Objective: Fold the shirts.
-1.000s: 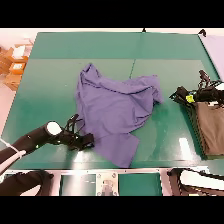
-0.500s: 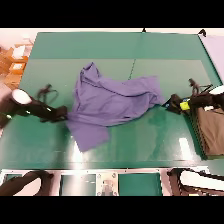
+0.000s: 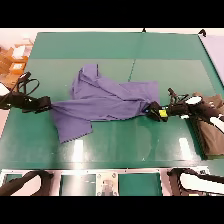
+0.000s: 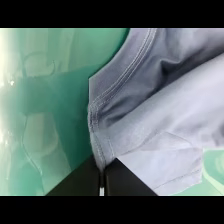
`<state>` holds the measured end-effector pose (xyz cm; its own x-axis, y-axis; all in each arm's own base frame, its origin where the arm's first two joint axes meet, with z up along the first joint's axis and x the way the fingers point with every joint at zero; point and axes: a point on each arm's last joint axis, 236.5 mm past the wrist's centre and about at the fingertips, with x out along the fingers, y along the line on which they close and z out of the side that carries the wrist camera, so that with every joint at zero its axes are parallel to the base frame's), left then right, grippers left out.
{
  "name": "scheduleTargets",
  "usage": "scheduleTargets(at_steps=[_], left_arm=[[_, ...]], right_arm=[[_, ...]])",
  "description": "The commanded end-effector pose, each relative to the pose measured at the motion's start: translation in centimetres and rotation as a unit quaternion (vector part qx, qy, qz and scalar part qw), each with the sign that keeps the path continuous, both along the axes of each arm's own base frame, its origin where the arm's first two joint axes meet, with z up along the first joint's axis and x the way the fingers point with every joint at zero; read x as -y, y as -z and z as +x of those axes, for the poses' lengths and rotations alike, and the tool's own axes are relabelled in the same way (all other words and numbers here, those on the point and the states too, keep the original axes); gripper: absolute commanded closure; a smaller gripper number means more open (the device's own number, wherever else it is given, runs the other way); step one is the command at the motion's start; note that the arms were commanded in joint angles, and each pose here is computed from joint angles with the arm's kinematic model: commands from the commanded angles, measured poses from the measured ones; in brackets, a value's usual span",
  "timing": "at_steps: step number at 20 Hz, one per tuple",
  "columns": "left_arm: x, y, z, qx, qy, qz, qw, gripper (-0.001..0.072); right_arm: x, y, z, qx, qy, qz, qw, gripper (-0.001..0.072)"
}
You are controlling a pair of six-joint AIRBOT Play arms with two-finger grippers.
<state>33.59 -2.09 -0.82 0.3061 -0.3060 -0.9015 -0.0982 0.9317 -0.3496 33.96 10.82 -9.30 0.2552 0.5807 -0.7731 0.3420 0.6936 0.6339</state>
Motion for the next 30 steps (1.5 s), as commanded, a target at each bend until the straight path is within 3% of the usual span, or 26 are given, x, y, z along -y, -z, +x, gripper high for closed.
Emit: scheduleTargets(at_steps=[1,4,7,10,13,18,20,25,30], left_arm=[[0.1,-0.3,0.5,0.016,0.011,-0.001,1.0,0.0675],[1.1,-1.2,1.6,0.046,0.019,-0.024,0.998,0.0675],[1.0,-5.8,4.3,0.109,0.025,-0.019,0.994,0.0676],[0.7,-20.8,6.9,0.275,0.04,0.018,0.961,0.0676],[2.2,-40.0,3.6,0.476,0.054,0.05,0.877,0.0676],[5.0,-59.8,-9.6,0.692,0.059,0.093,0.713,0.0676],[5.3,-61.5,-12.3,0.716,0.056,0.102,0.689,0.0676],[5.0,-57.2,-9.3,0.664,0.065,0.096,0.739,0.0676],[3.2,-44.3,1.7,0.523,0.079,0.064,0.846,0.0675]], right_arm=[[-1.2,-0.2,2.6,0.036,0.042,-0.001,0.998,0.0279],[-3.8,0.6,2.1,0.032,0.014,0.007,0.999,0.0695],[-5.6,-3.8,2.3,0.062,-0.042,0.039,0.996,0.0699],[-2.2,-18.3,5.5,0.195,-0.04,0.064,0.978,0.0699],[3.0,-35.2,4.4,0.349,-0.027,0.027,0.936,0.0698],[5.0,-52.3,-3.4,0.52,-0.026,-0.099,0.848,0.0698],[4.2,-54.4,-6.0,0.546,-0.028,-0.128,0.827,0.0698],[3.3,-50.2,-8.6,0.493,-0.045,-0.137,0.858,0.0698],[5.2,-35.4,-4.2,0.342,-0.001,-0.03,0.939,0.0696]])
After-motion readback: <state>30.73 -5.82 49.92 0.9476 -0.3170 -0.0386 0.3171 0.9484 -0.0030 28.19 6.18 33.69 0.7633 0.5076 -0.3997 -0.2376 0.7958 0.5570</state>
